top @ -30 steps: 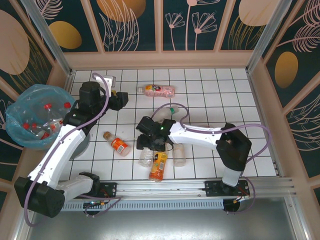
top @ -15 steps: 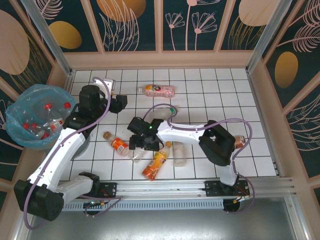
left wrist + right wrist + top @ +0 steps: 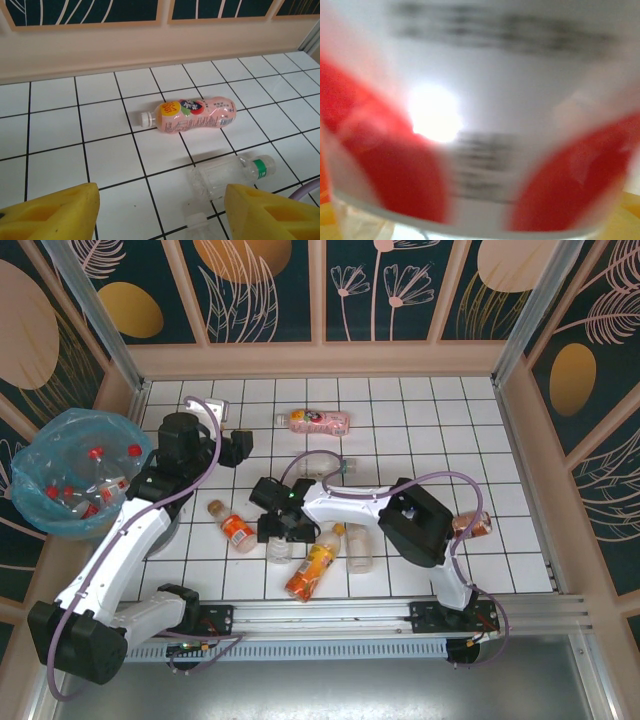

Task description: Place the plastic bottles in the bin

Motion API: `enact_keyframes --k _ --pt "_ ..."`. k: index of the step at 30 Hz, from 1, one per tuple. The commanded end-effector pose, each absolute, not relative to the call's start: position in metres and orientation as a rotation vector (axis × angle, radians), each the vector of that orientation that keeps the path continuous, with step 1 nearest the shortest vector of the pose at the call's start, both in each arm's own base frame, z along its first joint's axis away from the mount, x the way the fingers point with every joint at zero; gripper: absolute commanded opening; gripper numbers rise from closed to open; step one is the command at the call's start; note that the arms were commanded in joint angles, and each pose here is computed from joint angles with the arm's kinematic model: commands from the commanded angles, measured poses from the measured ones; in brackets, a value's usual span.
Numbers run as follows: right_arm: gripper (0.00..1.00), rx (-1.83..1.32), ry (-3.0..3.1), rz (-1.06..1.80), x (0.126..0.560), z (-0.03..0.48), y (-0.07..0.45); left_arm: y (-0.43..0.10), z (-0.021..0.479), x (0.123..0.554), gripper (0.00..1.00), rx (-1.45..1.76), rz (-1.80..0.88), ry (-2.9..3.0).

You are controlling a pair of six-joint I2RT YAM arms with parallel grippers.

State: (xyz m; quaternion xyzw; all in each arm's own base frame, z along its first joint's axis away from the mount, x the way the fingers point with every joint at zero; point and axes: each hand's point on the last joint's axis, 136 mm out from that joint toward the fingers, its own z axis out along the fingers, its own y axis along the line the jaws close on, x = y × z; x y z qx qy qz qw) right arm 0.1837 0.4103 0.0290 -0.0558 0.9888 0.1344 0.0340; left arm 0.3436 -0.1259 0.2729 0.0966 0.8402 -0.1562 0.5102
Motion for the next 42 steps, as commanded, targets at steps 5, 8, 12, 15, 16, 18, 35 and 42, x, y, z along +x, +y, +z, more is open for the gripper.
enact_keyframes --k 5,8,12,15,16,18,35,42 --pt "0.69 -0.187 2.969 0.413 0.199 0.051 0.408 -0.119 0.288 0.347 0.67 0.195 -0.343 1.964" --pt "0.6 -0.226 2.932 0.423 0.201 0.063 0.408 -0.116 0.308 0.349 0.67 0.169 -0.339 1.917" --pt "0.53 -0.295 2.876 0.455 0.202 0.084 0.409 -0.113 0.336 0.351 0.66 0.118 -0.349 1.859" --pt "0.53 -0.373 2.796 0.485 0.205 0.103 0.412 -0.112 0.363 0.35 0.67 0.078 -0.382 1.807" --pt "0.53 -0.414 2.758 0.5 0.206 0.111 0.414 -0.113 0.372 0.349 0.67 0.068 -0.404 1.791" --pt "0.53 -0.477 2.686 0.517 0.206 0.124 0.417 -0.116 0.388 0.347 0.67 0.062 -0.45 1.765" --pt "0.48 -0.717 1.979 0.811 0.204 0.273 0.433 -0.169 0.399 0.292 0.66 0.151 -0.963 1.828" --pt "0.48 -0.758 1.863 0.835 0.194 0.292 0.433 -0.166 0.397 0.28 0.56 0.153 -0.967 1.841"
